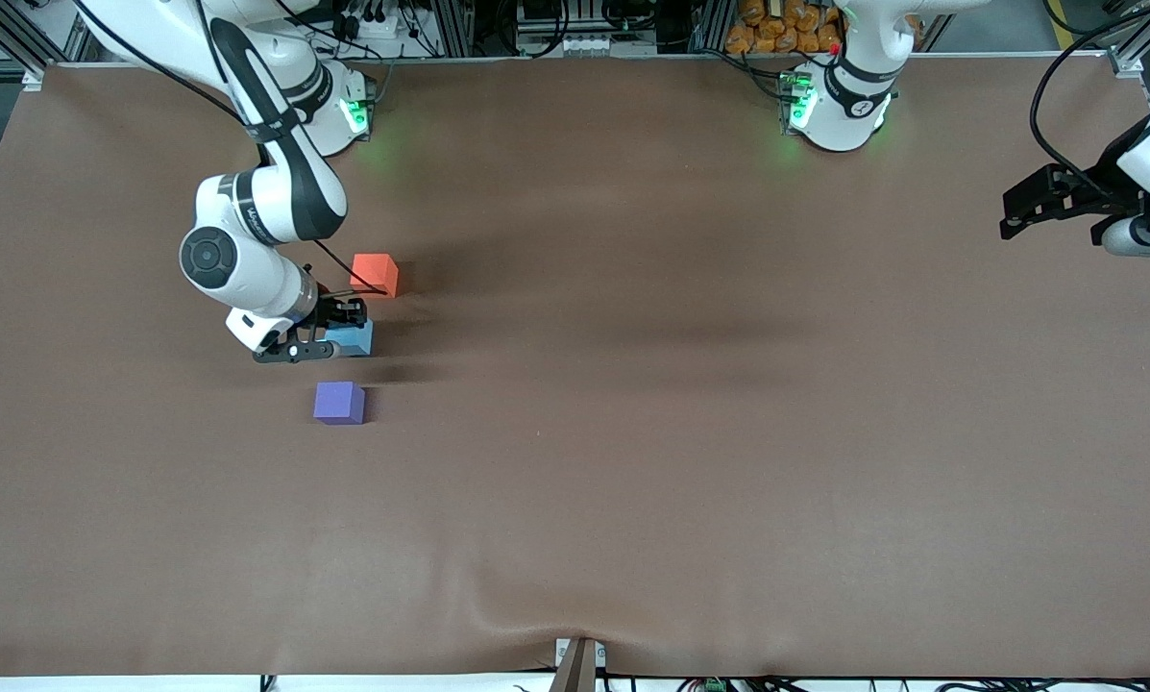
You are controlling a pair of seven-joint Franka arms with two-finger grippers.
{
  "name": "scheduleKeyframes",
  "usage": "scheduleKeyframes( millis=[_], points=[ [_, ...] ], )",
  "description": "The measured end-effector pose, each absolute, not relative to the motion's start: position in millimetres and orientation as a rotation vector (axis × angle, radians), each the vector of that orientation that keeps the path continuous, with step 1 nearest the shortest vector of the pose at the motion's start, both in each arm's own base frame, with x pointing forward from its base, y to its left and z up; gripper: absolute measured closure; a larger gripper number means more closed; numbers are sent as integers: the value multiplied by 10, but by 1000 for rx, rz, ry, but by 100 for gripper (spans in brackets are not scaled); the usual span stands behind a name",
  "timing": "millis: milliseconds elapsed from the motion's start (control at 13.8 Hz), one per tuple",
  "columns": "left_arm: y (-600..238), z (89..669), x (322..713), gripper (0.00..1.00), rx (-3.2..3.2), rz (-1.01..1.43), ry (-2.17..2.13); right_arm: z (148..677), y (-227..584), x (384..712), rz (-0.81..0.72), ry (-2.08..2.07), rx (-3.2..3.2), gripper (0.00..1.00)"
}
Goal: Place blue block between orange and purple blocks
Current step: 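Lower the blue block between the orange and purple blocks, open the right gripper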
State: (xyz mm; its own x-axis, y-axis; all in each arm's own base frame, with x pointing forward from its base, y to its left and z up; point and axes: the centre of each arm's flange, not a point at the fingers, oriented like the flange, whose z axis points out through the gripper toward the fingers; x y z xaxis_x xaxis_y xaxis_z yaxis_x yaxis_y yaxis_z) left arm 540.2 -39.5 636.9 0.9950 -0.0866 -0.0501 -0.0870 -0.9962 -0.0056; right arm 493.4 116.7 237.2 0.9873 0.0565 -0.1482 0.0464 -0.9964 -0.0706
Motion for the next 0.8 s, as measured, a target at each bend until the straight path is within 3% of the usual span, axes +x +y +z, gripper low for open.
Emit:
scheduleKeyframes(
  millis=[798],
  points=[
    [-358, 6335, 5423, 0, -3131, 88, 126, 2114, 1204, 4857, 240, -45, -3053, 48]
  ],
)
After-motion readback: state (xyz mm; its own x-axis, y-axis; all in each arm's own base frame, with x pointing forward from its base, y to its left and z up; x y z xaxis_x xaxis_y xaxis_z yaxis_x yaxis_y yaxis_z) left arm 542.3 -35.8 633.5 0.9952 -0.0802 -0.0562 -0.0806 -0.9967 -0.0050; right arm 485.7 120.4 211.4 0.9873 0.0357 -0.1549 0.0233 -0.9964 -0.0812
